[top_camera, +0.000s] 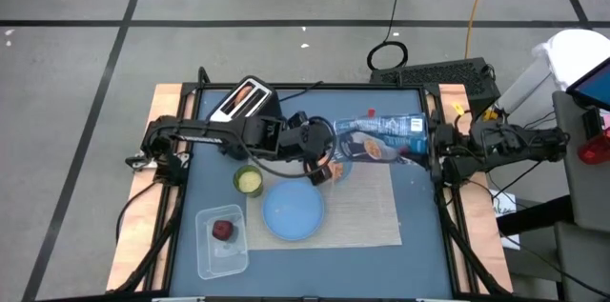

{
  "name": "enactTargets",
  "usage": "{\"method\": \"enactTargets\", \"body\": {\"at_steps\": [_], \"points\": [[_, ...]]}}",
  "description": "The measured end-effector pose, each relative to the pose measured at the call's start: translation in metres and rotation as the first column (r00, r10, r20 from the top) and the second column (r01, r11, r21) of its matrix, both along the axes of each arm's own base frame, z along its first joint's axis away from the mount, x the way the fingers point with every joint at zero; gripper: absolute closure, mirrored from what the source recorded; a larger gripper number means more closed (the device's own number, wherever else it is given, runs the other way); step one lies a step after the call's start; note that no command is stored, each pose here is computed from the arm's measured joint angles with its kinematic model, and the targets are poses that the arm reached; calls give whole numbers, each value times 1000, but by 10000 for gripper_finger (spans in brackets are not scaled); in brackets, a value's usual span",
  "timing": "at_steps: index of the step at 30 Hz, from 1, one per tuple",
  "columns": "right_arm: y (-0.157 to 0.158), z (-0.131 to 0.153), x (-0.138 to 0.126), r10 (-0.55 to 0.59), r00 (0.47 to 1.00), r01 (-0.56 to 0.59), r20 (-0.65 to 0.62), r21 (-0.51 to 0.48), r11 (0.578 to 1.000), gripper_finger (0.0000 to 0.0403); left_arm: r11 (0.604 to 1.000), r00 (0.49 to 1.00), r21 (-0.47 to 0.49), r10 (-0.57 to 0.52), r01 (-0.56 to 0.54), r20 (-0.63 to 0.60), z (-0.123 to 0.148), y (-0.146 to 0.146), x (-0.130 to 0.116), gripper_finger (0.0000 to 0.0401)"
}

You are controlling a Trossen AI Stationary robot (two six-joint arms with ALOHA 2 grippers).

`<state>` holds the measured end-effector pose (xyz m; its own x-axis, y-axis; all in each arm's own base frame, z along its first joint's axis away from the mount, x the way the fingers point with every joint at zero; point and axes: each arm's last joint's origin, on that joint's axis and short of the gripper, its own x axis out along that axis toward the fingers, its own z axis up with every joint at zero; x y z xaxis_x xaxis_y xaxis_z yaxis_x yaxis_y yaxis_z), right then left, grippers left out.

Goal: Arrange a breakfast setting
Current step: Pour the cereal into the light blue bowl

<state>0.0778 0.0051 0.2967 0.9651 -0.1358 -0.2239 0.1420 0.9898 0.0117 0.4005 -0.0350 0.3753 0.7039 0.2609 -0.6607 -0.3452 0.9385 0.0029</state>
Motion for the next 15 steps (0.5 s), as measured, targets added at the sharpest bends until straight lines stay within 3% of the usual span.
{"method": "enactTargets", "body": {"at_steps": [11, 15], "points": [[0, -3, 1, -8, 1000, 8, -4, 8, 1000, 126, 1000, 1000, 22, -21, 21, 10, 1, 0, 1, 395], [1, -13, 5, -9, 1000, 10, -22, 24, 1000, 126, 999, 999, 30, -31, 31, 8, 1, -1, 1, 371]]}}
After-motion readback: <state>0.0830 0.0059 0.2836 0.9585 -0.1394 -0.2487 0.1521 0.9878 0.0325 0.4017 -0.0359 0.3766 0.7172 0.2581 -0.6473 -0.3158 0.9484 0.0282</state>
